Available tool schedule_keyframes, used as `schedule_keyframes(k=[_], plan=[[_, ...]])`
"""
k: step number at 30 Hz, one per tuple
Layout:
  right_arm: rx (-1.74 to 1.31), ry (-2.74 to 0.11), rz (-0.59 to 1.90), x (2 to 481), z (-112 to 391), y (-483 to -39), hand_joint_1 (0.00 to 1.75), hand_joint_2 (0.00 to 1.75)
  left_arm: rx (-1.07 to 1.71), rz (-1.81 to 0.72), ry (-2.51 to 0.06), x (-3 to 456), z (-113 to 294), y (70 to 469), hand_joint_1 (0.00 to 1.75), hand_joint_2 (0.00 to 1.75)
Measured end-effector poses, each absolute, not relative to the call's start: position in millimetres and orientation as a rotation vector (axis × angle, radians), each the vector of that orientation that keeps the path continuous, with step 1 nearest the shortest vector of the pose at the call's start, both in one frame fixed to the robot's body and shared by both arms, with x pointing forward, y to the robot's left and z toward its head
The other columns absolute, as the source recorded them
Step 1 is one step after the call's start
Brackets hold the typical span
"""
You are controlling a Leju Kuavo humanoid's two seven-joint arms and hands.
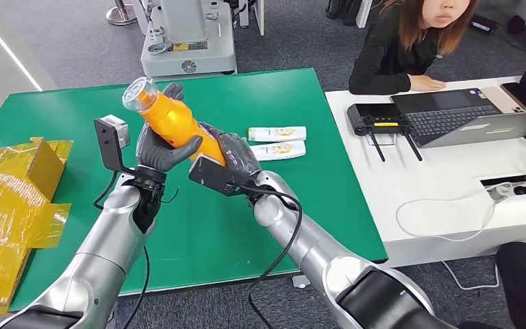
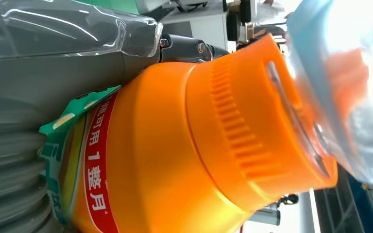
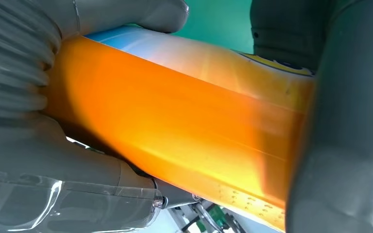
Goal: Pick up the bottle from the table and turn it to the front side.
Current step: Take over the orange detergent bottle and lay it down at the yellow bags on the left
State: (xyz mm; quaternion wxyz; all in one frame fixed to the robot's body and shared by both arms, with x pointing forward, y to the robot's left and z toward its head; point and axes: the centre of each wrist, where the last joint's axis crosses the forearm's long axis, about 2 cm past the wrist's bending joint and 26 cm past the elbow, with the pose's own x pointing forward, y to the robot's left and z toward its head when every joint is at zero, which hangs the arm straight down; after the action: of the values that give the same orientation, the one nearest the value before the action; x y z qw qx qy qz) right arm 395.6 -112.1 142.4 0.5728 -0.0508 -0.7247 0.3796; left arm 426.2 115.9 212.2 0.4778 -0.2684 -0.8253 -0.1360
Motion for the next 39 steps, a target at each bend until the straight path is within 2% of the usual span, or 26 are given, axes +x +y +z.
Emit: schedule_keyframes(k=[14,18,22,29,35,39], plan=[[-0.15,-1.596,0.929,389,120,-131,1.75,1.75,-0.631,-0.35,-1.991,432,209,129,0.0,1.75],[-0.175,-1.582,0.94,386,113,-137,1.75,1.75,-0.715,-0.349,-1.927,433,209,132,1.75,1.75],[-0.192,-1.573,0.949,385,110,-141,1.75,1.75,-0.806,-0.343,-1.855,432,207,132,1.7,1.75],[-0.234,-1.575,0.948,383,104,-150,1.75,1.75,-1.034,-0.326,-1.669,430,205,133,1.75,1.75],[-0.275,-1.592,0.934,385,106,-154,1.74,1.75,-1.096,-0.31,-1.627,429,205,132,1.75,1.75],[-0.292,-1.603,0.926,387,108,-158,0.04,1.75,-1.103,-0.298,-1.634,428,205,129,1.75,1.75]])
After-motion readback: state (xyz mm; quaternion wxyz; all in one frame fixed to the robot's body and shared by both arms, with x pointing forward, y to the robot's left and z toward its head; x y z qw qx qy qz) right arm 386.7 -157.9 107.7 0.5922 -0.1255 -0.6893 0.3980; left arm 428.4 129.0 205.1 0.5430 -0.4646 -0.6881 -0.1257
